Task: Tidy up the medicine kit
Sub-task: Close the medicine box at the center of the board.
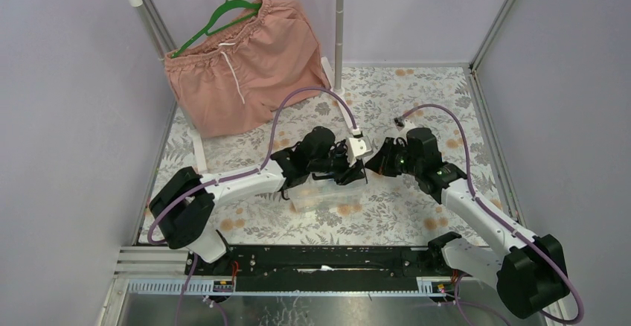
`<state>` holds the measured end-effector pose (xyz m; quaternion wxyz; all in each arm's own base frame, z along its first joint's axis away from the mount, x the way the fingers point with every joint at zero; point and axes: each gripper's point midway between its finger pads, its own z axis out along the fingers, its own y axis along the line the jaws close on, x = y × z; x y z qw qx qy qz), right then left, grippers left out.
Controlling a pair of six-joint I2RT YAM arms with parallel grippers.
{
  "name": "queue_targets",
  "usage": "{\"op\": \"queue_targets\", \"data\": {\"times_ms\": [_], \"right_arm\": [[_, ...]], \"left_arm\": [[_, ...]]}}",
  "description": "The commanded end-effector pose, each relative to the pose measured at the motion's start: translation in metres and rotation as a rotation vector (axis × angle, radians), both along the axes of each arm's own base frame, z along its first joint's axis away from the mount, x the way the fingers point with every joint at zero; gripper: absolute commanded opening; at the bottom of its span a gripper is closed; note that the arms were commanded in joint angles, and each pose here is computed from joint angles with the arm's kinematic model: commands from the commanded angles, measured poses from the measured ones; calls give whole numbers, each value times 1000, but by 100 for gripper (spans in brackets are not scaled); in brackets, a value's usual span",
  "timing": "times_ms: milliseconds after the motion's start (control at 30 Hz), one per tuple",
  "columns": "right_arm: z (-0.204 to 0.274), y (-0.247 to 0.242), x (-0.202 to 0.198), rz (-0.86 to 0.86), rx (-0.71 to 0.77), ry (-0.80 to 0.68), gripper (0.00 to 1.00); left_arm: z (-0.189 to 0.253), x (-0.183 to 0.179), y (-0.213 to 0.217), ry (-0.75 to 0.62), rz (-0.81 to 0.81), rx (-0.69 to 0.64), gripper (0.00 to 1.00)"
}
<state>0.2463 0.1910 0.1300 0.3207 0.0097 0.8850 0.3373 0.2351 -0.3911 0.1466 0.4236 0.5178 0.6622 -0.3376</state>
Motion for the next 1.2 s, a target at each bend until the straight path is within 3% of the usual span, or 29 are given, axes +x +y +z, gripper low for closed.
{"op": "queue_targets", "data": {"times_ms": [0, 300, 500, 700, 967, 1167], "right_arm": [[43, 28, 1, 100, 148, -117, 7], [36, 32, -1, 120, 159, -94, 7], [34, -4, 16, -96, 28, -118, 11], [42, -28, 22, -229, -7, -179, 15], [53, -21, 21, -177, 5, -213, 17], [83, 13, 13, 47, 91, -289, 18]], "left_arm": [[-90, -26, 52, 216, 67, 280, 45], [-88, -24, 52, 218, 70, 276, 41], [-74, -19, 49, 194, 72, 250, 40], [-15, 0, 32, 94, 73, 171, 41], [63, 15, 21, -8, 92, 37, 45], [103, 34, 54, -8, 284, -112, 51]]}}
